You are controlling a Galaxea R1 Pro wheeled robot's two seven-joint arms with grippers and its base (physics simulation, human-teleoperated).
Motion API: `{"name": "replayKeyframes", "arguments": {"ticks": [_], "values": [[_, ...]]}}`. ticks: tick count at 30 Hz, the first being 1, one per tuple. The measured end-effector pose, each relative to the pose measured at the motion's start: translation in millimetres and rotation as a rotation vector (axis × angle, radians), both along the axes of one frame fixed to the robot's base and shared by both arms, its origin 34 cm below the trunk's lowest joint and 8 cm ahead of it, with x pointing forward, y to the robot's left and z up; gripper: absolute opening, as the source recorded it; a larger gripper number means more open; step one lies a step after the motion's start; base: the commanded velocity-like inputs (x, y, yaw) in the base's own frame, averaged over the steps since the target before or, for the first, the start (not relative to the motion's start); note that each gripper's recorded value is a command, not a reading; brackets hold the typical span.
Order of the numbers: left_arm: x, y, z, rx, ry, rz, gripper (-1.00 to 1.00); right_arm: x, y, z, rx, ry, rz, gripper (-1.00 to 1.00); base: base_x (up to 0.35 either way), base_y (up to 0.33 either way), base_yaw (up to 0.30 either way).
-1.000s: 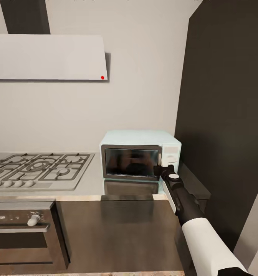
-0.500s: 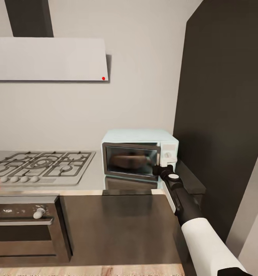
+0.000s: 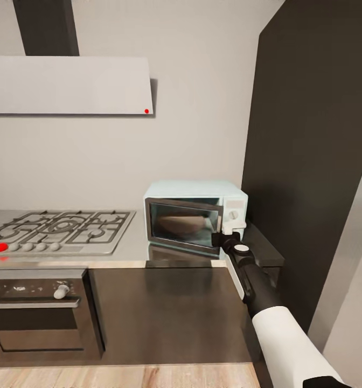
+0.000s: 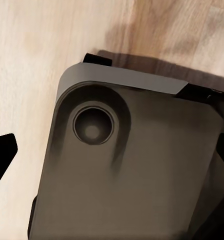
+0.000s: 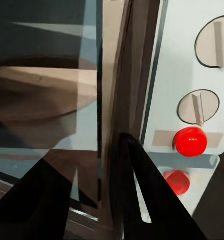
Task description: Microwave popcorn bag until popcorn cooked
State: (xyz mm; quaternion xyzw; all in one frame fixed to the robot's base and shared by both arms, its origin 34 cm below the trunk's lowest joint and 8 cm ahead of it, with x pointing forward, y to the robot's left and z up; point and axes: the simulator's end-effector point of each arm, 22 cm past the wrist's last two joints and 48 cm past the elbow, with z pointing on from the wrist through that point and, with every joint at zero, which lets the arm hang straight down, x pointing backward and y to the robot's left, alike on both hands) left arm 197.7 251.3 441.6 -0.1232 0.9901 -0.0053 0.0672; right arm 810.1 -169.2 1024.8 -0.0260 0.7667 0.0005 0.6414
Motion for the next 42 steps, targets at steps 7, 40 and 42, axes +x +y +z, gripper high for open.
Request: {"name": "replayKeyframes", "arguments": {"ticks": [7,40,42], "values": [[0,0,0,0.0,-0.001,0.001,1.0,0,-13,-1,-0.012,0.001,-0.033,1.0,-0.004,0.0,0.0],[1,-1,0,-0.005,-0.003,0.002,1.0,-2,-45,-22,-0.048,0.092,-0.076,1.0,-0.107,0.0,0.0],[1,-1,0,-0.006,-0.004,0.002,1.0,-2,-46,-22,-0.048,0.092,-0.079,1.0,0.0,0.0,0.0]]}}
